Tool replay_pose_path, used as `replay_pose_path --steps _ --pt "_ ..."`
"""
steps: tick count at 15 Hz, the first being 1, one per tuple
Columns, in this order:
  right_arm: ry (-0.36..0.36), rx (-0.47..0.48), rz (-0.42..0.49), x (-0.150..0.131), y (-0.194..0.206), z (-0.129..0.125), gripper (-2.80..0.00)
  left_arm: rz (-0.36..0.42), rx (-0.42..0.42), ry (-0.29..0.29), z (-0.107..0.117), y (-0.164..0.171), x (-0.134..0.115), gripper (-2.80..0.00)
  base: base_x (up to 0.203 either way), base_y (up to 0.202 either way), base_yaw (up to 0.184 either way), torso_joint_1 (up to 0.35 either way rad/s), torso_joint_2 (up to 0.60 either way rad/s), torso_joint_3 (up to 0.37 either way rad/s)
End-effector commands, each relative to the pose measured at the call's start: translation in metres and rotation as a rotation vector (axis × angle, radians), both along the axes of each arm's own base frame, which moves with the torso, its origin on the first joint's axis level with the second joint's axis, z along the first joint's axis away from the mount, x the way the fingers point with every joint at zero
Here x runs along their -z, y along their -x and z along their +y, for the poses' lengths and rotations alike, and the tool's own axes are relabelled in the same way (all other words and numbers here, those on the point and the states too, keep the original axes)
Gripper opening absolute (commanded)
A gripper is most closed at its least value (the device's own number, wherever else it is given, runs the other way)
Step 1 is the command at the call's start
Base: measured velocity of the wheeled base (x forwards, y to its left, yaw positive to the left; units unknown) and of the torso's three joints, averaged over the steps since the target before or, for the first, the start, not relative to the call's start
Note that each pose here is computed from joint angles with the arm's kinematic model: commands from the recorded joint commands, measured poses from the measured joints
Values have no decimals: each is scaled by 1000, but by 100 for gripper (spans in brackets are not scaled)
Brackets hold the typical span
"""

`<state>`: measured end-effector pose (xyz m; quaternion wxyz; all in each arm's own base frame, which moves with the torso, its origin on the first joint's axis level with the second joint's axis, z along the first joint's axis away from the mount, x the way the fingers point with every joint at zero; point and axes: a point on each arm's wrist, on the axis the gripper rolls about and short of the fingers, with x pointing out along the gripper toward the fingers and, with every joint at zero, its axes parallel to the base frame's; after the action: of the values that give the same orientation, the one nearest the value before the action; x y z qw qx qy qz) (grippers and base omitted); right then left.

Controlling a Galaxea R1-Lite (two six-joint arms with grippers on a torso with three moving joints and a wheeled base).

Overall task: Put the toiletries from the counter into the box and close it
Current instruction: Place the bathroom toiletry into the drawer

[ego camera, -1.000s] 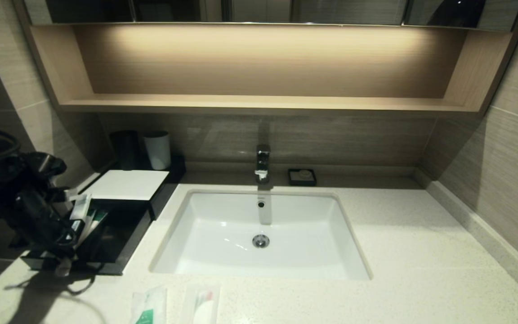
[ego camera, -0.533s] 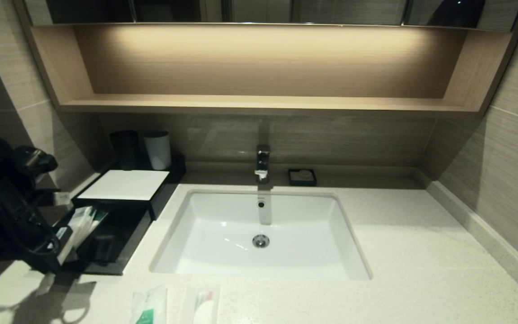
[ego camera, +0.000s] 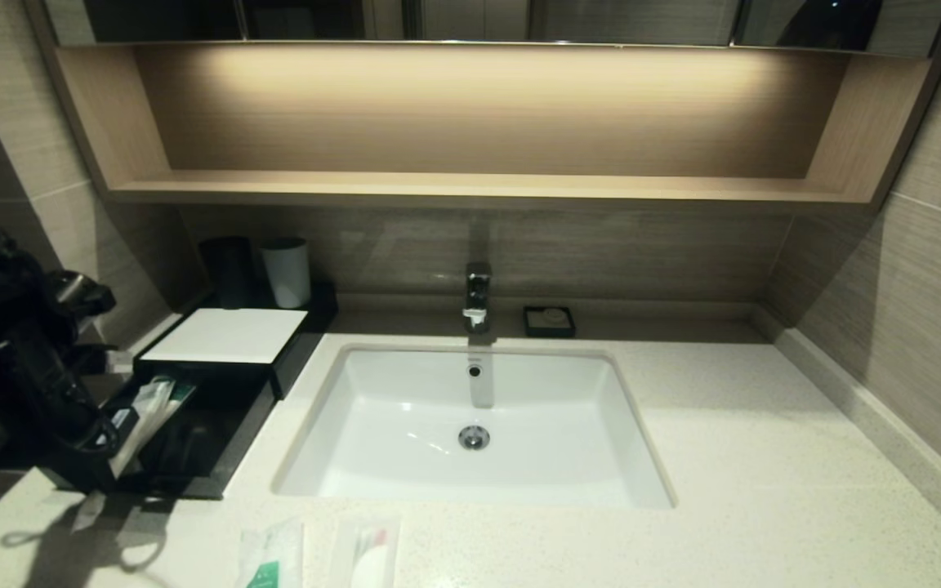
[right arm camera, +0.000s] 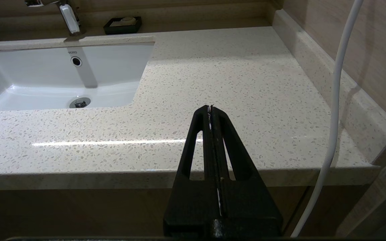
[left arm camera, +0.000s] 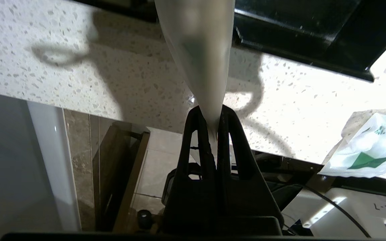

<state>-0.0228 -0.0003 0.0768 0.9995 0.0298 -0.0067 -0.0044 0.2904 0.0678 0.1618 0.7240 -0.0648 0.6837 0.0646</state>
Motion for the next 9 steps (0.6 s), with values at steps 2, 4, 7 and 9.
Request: replay_pose_path --steps 2,4,7,9 --pt "0 0 0 0 0 0 -280 25 -4 40 3 -11 -7 -280 0 0 0 0 0 0" --pt "0 0 -2 0 0 0 -280 12 -5 72 3 -15 -16 -280 0 0 0 0 0 0" --pt "0 0 0 0 0 0 -280 32 -10 80 5 -17 -14 -280 0 0 0 0 0 0" --pt "0 0 1 0 0 0 -280 61 -13 89 6 -12 -14 -280 0 0 0 0 0 0"
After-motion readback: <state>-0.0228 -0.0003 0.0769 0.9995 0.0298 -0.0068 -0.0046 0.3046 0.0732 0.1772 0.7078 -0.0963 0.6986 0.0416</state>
